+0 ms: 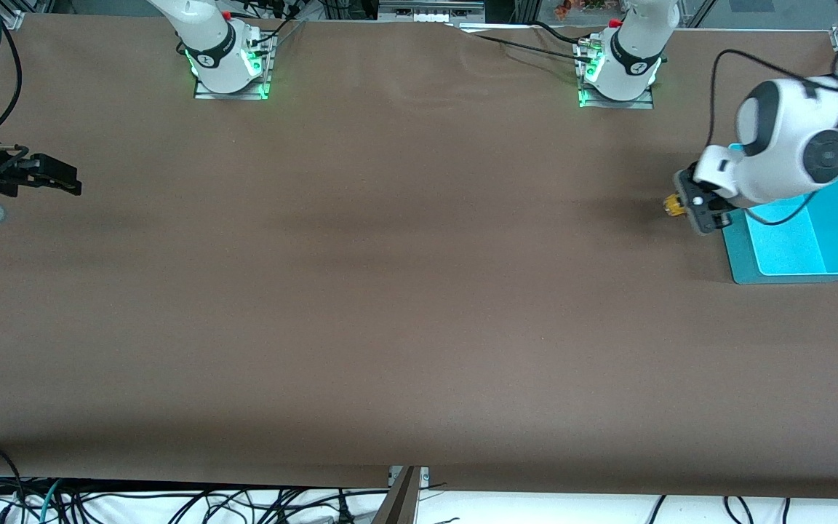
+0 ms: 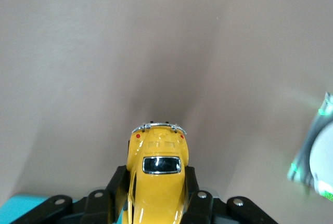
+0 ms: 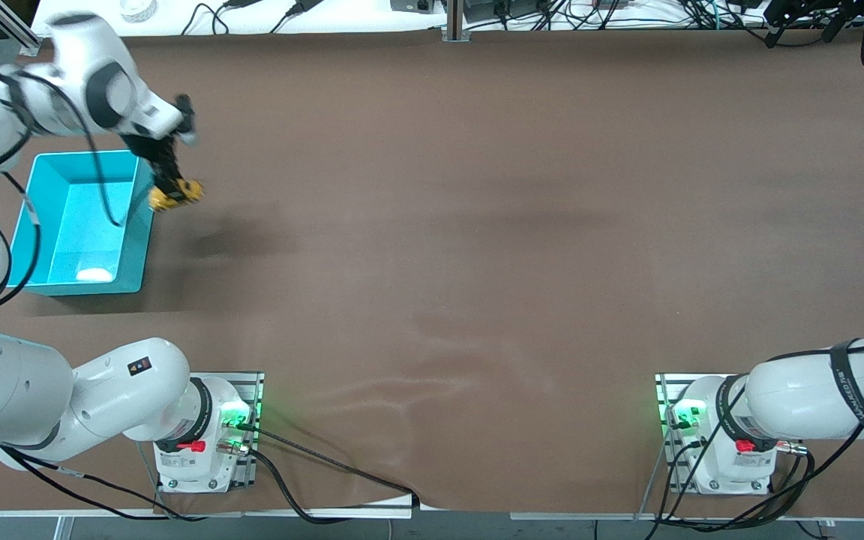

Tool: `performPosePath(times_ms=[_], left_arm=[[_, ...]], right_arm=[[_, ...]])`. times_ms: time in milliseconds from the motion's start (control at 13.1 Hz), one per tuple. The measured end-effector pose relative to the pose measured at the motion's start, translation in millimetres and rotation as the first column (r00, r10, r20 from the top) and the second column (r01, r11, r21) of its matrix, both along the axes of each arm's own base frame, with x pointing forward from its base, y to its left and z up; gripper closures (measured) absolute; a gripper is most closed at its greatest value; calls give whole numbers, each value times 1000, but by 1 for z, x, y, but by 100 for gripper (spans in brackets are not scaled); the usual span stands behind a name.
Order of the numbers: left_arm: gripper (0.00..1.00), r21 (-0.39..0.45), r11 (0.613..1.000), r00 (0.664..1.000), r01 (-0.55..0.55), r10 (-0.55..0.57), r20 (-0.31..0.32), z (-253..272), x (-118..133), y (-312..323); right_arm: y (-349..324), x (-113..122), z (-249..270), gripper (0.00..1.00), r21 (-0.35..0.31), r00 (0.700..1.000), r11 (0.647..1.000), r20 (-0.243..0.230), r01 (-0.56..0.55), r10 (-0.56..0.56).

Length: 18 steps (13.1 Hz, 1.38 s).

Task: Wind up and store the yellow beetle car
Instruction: 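Lift the car with the left gripper and lower it into the bin, then open the left gripper to drop the car in the bin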

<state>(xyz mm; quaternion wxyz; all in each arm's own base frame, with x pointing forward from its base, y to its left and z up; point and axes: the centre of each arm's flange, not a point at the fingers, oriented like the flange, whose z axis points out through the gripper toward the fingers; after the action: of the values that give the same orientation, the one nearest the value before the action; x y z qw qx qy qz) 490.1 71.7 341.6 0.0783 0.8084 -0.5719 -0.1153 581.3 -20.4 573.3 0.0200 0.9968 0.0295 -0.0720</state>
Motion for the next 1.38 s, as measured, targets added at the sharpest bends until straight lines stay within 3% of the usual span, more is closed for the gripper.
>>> performPosePath(times_ms=[306,613,843,1149,1379], left_arm=[[52,-17,992,992,127,-127,8,10,-10,87],[52,-50,967,967,251,-247,62,-34,-27,157],[52,-65,970,972,235,-233,31,-78,-54,178],[52,-87,984,987,156,-153,37,-131,-116,192],[52,-98,983,988,153,-152,19,-144,-128,192]], right_arm=[[0,0,0,0,0,1000,1000,0,0,0],[0,0,0,0,0,1000,1000,0,0,0],[0,0,0,0,0,1000,1000,0,0,0],[0,0,0,0,0,1000,1000,0,1,-1],[0,0,0,0,0,1000,1000,0,1,-1]])
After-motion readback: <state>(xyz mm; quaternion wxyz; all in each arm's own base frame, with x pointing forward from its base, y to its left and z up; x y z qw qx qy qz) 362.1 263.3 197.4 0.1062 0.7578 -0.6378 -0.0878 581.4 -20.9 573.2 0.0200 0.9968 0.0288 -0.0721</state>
